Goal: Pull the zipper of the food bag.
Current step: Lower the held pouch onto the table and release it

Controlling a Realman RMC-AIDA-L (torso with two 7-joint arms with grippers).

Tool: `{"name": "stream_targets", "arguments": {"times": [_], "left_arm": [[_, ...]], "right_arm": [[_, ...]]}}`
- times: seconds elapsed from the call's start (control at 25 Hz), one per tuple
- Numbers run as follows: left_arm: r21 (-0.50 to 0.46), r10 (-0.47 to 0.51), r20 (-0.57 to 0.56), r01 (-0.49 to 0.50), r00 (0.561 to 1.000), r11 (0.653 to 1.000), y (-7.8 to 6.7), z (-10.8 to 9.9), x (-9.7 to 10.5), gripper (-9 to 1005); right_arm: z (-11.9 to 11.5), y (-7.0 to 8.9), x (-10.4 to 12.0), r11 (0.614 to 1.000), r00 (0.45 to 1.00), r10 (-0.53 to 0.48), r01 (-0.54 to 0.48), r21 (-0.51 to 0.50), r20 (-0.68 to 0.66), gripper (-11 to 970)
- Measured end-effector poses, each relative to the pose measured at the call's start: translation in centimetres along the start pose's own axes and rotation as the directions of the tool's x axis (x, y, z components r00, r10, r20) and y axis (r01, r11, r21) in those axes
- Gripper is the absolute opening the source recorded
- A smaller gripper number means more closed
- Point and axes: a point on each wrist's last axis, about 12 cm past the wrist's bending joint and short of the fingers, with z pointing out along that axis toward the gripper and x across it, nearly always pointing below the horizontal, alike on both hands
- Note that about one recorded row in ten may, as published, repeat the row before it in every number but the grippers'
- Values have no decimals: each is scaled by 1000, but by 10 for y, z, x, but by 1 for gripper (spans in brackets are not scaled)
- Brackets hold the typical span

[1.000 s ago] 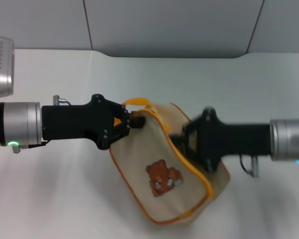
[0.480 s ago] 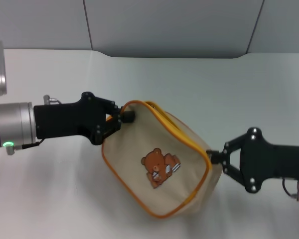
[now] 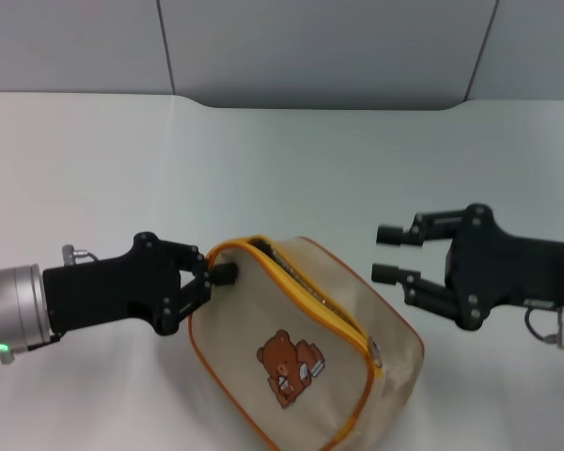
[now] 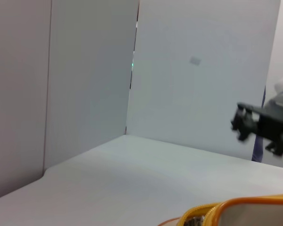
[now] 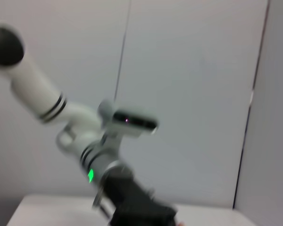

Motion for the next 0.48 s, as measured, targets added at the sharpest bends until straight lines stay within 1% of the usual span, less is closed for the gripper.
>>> {"name": "stream_targets", "arguments": {"times": [0.16, 0.32, 0.48], "left_arm": [[-19, 8, 16, -8, 1000, 1000, -8, -2, 11, 53], [-78, -16, 49, 20, 999, 997, -10, -5, 16, 52], [-112, -27, 69, 35, 997, 993, -10, -10, 18, 50]], "right_arm": [[-1, -4, -5, 1000, 999, 20, -20, 6, 39, 244], [-1, -8, -6, 999, 998, 38, -40, 25, 48, 401], [-1, -9, -6, 998, 998, 42, -44, 36, 46, 559]]}}
